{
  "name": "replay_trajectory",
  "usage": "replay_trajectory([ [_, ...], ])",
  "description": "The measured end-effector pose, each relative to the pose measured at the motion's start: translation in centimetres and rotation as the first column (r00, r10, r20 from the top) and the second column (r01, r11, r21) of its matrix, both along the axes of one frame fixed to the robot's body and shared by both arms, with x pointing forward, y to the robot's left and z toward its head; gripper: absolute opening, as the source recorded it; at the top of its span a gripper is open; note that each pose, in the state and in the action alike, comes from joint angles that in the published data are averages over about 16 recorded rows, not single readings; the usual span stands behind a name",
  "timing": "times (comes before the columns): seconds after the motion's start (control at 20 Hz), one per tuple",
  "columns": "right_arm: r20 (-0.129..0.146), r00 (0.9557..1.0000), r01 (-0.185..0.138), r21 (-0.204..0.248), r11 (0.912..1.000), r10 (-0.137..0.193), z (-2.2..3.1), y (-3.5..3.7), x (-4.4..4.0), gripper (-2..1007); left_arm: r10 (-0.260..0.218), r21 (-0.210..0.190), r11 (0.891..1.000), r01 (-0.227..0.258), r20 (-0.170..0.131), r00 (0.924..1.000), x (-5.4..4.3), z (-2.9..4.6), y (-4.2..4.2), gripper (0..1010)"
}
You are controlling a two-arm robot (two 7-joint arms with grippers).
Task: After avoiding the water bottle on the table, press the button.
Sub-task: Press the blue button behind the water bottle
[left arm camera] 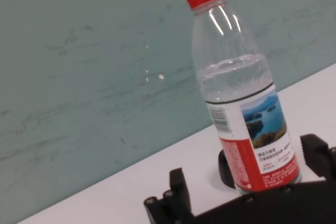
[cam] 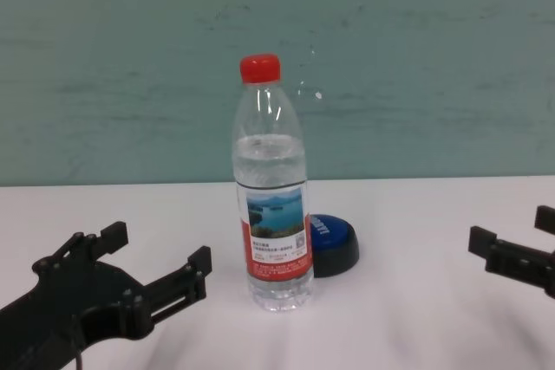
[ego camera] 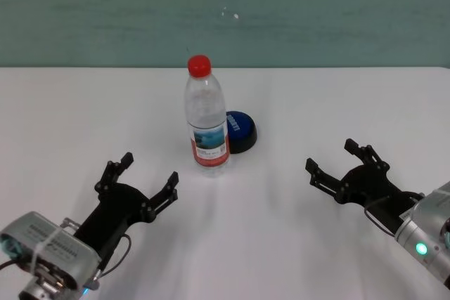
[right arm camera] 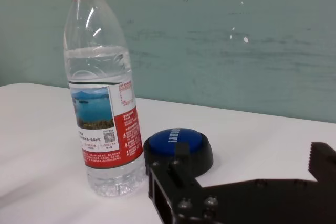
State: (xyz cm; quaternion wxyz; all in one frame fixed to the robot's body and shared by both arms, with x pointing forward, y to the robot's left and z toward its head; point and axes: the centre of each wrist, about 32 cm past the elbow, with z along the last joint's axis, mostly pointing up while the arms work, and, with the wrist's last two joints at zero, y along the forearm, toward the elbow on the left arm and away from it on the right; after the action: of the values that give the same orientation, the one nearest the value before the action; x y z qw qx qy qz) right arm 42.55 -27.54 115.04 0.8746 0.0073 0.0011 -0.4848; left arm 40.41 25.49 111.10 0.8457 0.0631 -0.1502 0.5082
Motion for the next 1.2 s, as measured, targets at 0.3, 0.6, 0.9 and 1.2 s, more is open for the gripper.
replay_trajectory([
  [0.3, -0.005, 1.0000, 0.005, -0.003, 1.0000, -0.005, -0.18, -0.09, 0.08, 1004, 0.000, 0.000, 1.000, 0.000, 0.000, 1.0000, 0.00, 0.00, 0.00, 1000],
  [0.6, 0.003, 1.0000, 0.006, 0.004, 1.0000, -0.006, 0.26, -0.15, 0.77, 1004, 0.000, 0.000, 1.000, 0.000, 0.000, 1.0000, 0.00, 0.00, 0.00, 1000],
  [0.9, 0.015, 0.9999, 0.002, 0.013, 0.9999, -0.002, 1.01, -0.07, 2.04, 1004, 0.000, 0.000, 1.000, 0.000, 0.000, 1.0000, 0.00, 0.00, 0.00, 1000],
  [1.2, 0.025, 0.9996, -0.012, 0.018, 0.9998, 0.011, 1.92, 0.17, 3.78, 1004, 0.000, 0.000, 1.000, 0.000, 0.000, 1.0000, 0.00, 0.00, 0.00, 1000],
])
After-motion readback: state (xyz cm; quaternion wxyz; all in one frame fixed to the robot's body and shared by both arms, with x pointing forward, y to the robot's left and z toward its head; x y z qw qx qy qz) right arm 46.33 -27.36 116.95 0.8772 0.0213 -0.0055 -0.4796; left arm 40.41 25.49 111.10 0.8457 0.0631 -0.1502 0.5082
